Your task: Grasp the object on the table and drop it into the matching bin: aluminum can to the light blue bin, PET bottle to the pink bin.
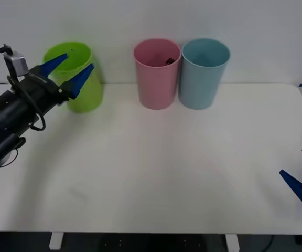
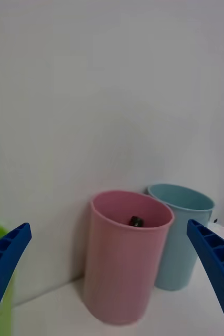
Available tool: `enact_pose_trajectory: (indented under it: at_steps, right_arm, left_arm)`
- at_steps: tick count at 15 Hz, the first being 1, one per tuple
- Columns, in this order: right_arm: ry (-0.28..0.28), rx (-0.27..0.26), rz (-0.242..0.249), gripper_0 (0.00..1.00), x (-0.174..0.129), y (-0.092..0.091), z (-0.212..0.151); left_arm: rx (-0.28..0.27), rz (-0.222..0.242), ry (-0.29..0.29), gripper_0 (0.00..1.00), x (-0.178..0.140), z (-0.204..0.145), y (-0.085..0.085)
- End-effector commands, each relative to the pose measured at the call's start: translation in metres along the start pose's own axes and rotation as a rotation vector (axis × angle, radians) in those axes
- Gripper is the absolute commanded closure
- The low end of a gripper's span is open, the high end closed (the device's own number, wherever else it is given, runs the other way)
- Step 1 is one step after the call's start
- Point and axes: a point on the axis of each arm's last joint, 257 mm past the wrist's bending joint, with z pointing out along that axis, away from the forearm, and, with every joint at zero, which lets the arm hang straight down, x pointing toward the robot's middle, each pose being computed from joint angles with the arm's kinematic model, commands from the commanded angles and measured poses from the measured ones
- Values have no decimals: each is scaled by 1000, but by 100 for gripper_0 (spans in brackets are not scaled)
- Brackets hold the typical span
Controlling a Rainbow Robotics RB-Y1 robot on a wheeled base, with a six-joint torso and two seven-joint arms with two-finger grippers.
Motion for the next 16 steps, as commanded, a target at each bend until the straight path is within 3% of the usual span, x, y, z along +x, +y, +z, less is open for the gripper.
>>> enact_pose_trajectory:
  at_steps: [1,4,11,16]
  right_arm:
    - [0,0,0,0,0,0,0]
    - [0,0,0,0,0,0,0]
    - [0,0,0,0,0,0,0]
    - [0,0,0,0,0,0,0]
  left_arm:
    - [-16,33,10,0,-6,-47,7]
    - [-33,65,37,0,-9,-90,16]
    - [-51,131,188,0,3,-181,34]
    - [-83,123,269,0,12,-243,34]
